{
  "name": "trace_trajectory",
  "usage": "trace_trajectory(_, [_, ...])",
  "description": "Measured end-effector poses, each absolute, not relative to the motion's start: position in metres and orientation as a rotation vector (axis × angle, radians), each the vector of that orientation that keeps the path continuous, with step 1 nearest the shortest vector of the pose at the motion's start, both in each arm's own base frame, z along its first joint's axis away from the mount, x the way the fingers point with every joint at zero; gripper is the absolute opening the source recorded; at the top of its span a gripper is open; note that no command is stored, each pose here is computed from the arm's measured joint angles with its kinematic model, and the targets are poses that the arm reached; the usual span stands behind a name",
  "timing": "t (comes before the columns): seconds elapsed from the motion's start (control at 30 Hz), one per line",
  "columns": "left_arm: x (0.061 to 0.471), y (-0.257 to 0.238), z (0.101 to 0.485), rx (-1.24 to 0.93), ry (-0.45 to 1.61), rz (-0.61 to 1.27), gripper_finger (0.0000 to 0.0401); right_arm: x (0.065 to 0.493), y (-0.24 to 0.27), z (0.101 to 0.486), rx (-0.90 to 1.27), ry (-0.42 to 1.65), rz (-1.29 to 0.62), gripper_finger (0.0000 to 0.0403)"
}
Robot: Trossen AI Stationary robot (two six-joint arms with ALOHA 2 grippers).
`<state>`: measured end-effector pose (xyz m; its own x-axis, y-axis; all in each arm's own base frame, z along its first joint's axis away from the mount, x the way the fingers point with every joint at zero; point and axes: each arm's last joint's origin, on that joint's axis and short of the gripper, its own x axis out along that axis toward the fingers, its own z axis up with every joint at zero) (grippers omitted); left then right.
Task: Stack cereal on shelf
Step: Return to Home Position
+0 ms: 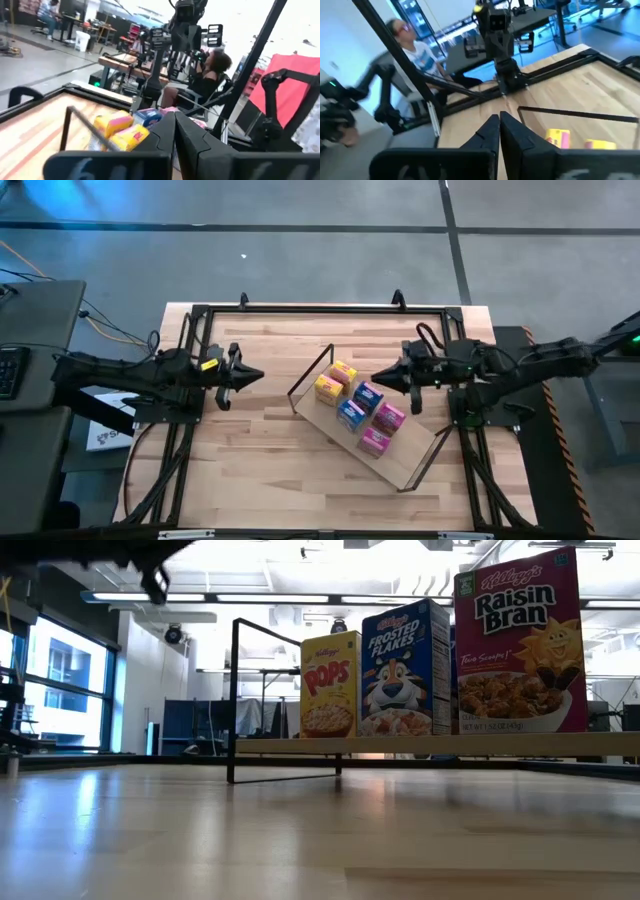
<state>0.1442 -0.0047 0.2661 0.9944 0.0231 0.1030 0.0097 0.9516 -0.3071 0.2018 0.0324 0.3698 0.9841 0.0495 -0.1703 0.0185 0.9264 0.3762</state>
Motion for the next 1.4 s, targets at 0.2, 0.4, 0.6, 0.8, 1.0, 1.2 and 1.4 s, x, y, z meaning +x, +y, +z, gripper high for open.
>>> trace_trajectory(0.2, [0.126, -0.003, 0.241, -0.323, -0.168, 0.030, 0.0000, 0.205, 0.021, 0.351, 0.485, 0.136, 0.028, 0.0001])
trace_trajectory(0.4, [0.114, 0.000, 0.217, -0.327, -0.166, 0.043, 0.0000, 0.191, 0.016, 0.359, 0.486, 0.076, 0.020, 0.0000])
trace_trajectory(0.6, [0.105, 0.001, 0.193, -0.366, -0.189, 0.037, 0.0000, 0.175, 0.014, 0.367, 0.490, 0.038, 0.007, 0.0000])
trace_trajectory(0.8, [0.100, 0.001, 0.184, -0.384, -0.177, 0.036, 0.0000, 0.164, 0.013, 0.366, 0.492, 0.063, -0.002, 0.0000])
trace_trajectory(1.0, [0.100, 0.001, 0.182, -0.426, -0.164, 0.036, 0.0000, 0.154, 0.013, 0.363, 0.490, 0.126, 0.012, 0.0000])
trace_trajectory(1.2, [0.100, 0.001, 0.182, -0.500, -0.165, 0.030, 0.0000, 0.129, 0.012, 0.356, 0.473, 0.134, 0.045, 0.0000])
trace_trajectory(1.4, [0.100, 0.001, 0.182, -0.500, -0.165, 0.030, 0.0000, 0.109, 0.012, 0.319, 0.420, -0.052, 0.130, 0.0000])
